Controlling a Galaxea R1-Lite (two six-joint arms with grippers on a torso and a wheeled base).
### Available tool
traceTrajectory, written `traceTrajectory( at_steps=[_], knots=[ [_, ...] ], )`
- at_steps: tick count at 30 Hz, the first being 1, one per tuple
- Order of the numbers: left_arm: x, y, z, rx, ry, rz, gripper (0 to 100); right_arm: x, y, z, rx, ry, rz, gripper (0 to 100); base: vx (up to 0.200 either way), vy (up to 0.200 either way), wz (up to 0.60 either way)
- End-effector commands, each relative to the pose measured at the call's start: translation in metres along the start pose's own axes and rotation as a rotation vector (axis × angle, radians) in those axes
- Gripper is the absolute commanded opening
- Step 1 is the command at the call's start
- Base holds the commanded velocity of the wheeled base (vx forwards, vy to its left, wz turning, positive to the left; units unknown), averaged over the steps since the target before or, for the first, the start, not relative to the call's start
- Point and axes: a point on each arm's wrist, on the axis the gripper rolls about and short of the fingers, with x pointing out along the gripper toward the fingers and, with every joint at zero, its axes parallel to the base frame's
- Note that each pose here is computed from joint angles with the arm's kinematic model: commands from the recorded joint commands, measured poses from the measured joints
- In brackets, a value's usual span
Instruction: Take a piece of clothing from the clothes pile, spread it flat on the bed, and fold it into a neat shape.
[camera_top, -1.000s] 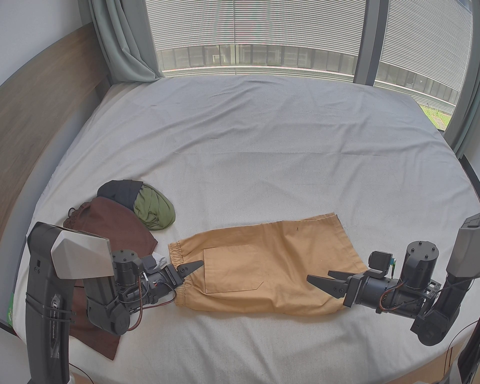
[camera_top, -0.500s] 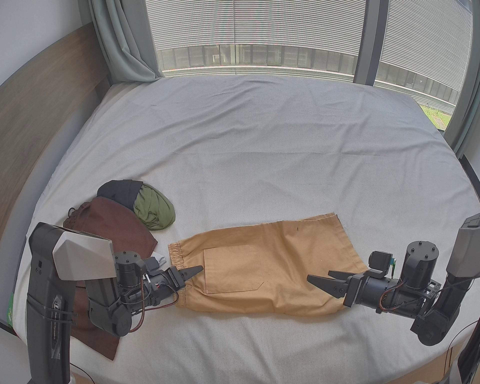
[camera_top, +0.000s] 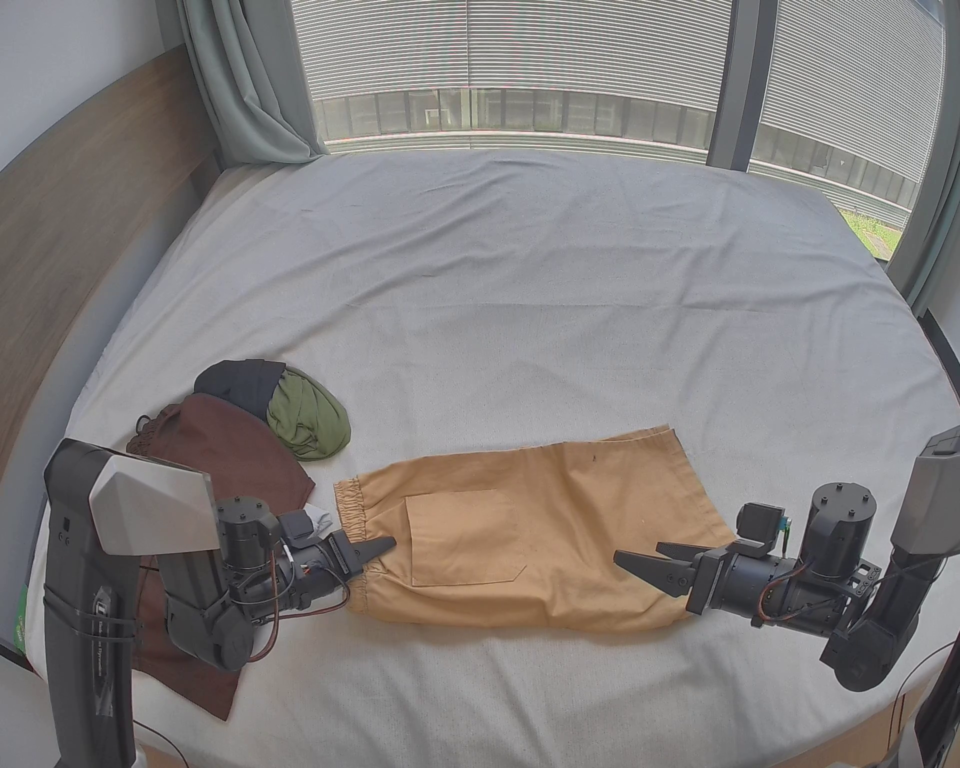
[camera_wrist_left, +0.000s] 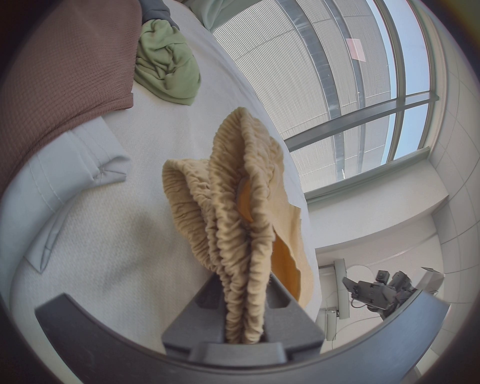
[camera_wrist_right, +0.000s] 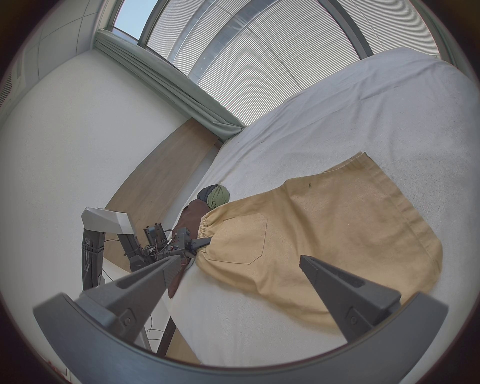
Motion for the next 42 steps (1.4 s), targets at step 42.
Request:
traceTrajectory(
  at_steps=[42],
  knots=[
    [-0.07, 0.0, 0.054, 0.021, -0.021, -0.133, 0, 0.002, -0.007, -0.002, 0.011, 0.008, -0.02, 100, 0.0, 0.0, 0.0]
  ],
)
